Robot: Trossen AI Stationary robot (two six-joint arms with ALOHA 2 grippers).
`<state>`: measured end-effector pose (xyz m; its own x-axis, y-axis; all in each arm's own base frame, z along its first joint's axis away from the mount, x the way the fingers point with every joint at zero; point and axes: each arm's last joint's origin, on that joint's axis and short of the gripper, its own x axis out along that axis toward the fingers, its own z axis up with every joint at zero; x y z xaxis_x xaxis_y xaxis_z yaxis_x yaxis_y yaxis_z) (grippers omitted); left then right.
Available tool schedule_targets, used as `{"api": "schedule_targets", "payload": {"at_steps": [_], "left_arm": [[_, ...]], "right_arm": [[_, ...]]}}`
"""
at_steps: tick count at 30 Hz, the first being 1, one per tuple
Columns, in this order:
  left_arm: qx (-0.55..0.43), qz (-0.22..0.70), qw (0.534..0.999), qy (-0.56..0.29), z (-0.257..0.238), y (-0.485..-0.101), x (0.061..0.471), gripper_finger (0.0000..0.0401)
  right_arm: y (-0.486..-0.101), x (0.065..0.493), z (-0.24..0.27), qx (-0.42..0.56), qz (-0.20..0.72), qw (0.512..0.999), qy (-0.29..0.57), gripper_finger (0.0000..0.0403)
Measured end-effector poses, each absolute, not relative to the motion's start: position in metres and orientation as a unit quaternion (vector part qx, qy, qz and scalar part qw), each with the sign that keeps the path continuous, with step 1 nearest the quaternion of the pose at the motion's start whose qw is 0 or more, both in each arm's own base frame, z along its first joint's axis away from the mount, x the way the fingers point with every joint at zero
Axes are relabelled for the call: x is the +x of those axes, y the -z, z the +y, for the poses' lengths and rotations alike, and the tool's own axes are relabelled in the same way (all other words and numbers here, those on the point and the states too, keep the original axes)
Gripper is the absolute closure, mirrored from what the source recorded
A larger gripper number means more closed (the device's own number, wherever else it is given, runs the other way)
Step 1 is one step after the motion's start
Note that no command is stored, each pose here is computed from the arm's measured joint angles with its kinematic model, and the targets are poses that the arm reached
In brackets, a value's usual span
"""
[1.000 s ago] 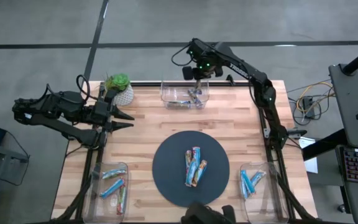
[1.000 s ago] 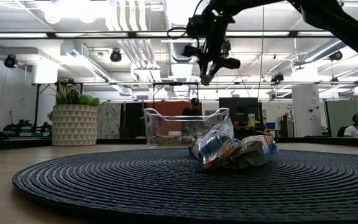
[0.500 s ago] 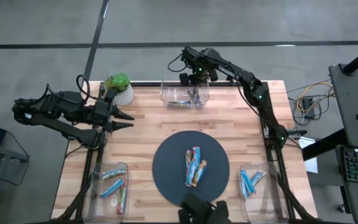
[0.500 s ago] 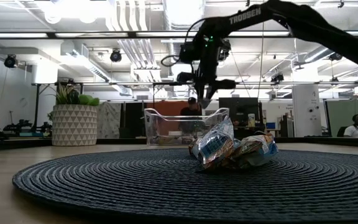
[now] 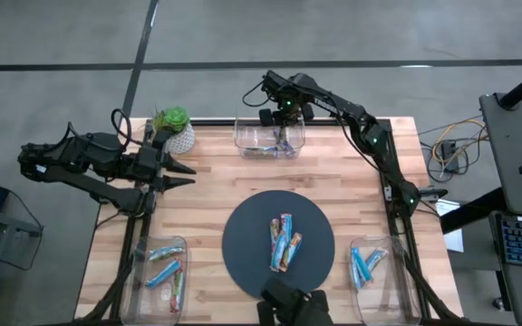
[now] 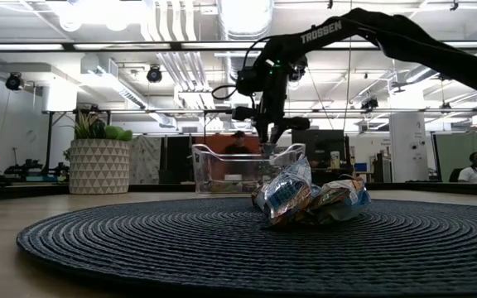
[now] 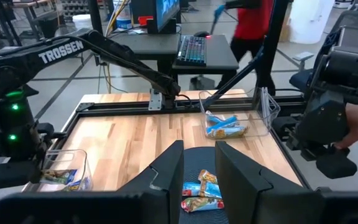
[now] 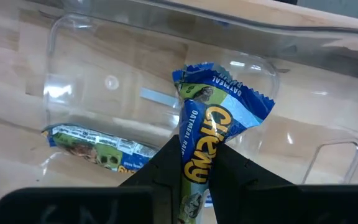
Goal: Pick and place Granola Bars by type
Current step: Put the blue granola bar into the top transparent bin
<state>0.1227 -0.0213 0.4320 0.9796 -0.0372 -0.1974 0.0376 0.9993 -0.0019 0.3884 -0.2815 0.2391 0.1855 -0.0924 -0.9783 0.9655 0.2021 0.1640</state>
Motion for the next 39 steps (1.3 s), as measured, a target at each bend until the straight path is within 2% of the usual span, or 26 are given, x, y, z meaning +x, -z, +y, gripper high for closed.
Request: {"api": "schedule_targets", "payload": {"at_steps": [39], "left_arm": [[-0.011,0.099,0.995,0.011,-0.0209,-0.4320,0.1227,0.0326]], "right_arm": [[-0.2415,0.3908,-0.2850,0.457,0.460,0.639,0.414,0.0349]]}}
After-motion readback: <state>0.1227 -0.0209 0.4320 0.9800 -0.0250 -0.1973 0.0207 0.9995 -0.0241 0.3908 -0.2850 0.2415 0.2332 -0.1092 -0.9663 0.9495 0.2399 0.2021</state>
